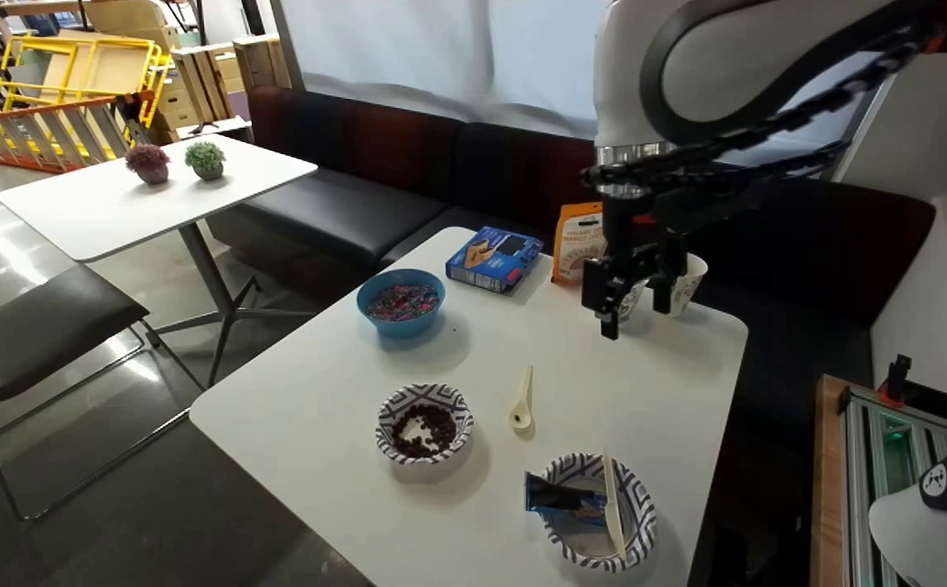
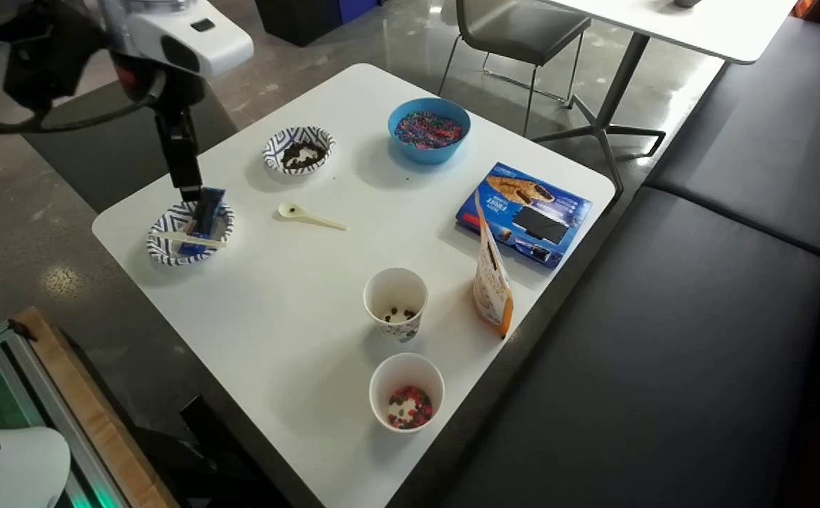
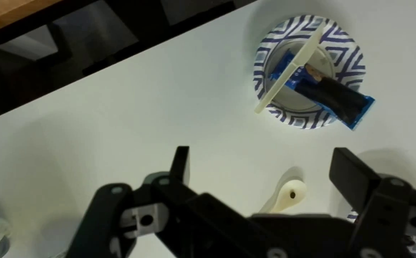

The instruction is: Pick up the spoon, scoop some objects from the bowl and put them in the cup on the right

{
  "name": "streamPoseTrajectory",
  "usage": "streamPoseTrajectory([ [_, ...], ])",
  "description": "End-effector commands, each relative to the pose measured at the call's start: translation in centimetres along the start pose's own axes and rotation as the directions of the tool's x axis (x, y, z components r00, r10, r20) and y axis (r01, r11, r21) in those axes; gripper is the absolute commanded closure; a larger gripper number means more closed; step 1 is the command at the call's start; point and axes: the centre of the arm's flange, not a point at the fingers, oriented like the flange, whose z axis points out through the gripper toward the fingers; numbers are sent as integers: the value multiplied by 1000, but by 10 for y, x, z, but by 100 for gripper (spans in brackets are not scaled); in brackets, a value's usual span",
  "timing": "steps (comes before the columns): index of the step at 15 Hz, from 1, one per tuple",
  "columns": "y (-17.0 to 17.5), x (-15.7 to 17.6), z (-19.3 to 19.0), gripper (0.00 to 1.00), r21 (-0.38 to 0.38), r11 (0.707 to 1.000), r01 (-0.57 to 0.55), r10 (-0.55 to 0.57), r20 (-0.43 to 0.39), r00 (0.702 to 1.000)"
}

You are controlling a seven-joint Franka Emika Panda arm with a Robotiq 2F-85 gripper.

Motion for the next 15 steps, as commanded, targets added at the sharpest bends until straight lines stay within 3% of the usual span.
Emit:
streamPoseTrajectory([
  [1, -19, 53, 31, 0, 105, 986, -131, 119, 115, 986],
  [4, -16, 86, 56, 0, 181, 954, -239, 201, 205, 958],
  [8, -11, 124, 84, 0, 261, 876, -405, 322, 308, 895],
  [11, -6, 146, 105, 0, 313, 790, -527, 412, 366, 835],
  [15, 0, 170, 128, 0, 399, 652, -645, 558, 324, 764],
])
